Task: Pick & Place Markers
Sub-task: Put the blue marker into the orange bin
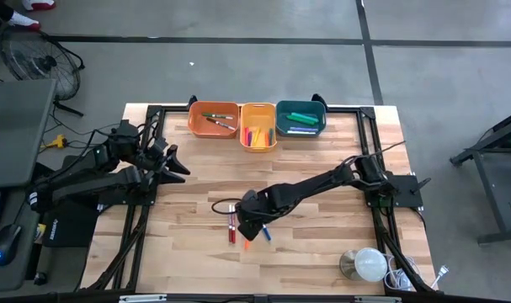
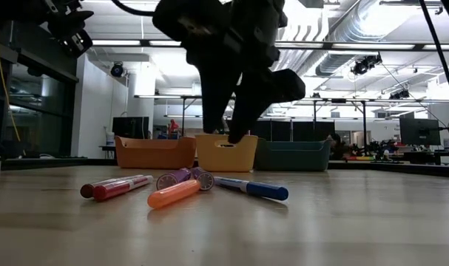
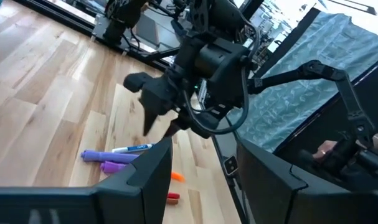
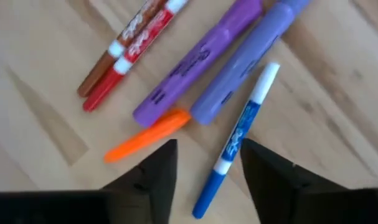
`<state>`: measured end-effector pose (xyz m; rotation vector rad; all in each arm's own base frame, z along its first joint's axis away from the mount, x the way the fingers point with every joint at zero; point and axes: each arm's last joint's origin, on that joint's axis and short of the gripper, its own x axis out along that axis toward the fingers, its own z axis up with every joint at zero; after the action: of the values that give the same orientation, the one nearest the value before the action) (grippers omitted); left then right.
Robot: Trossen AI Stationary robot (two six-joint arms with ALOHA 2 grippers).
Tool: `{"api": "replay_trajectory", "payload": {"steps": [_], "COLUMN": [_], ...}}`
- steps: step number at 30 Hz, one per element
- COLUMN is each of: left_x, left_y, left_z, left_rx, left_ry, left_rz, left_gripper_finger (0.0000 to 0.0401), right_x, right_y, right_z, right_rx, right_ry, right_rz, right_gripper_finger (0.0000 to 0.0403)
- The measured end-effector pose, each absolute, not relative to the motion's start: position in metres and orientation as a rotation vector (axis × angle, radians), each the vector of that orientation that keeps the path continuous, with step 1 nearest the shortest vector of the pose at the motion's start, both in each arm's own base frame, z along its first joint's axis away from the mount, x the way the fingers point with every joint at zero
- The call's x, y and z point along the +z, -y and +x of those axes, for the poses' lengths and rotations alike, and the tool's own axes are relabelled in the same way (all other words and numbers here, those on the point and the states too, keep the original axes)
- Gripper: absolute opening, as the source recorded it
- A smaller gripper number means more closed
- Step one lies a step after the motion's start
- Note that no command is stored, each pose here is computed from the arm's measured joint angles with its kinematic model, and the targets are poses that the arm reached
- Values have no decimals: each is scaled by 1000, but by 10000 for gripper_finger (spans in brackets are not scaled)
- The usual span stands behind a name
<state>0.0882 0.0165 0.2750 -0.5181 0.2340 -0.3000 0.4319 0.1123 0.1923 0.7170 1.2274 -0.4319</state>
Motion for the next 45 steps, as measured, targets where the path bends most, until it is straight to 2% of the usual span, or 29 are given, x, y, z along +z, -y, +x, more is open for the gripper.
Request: {"api": "replay_trajectory", "payload": {"steps": [3,7,45], "left_x": [274,273,267], "left_y": [-16,-16,-16], "left_z": [88,88,86], "left_rx": [-299,-296,-279], "left_ry": [-245,-258,-311], "left_rz": [-525,-533,-550], "left_gripper_finger": [177,177,177], "right_x": [192,187,130], "right_y": [-109,-106,-113], "right_z": [431,430,426], "right_rx": [-458,-486,-666], "right_ry": [-1231,-1262,-1430], "right_rz": [705,701,657], "right_gripper_finger": [188,198,199]}}
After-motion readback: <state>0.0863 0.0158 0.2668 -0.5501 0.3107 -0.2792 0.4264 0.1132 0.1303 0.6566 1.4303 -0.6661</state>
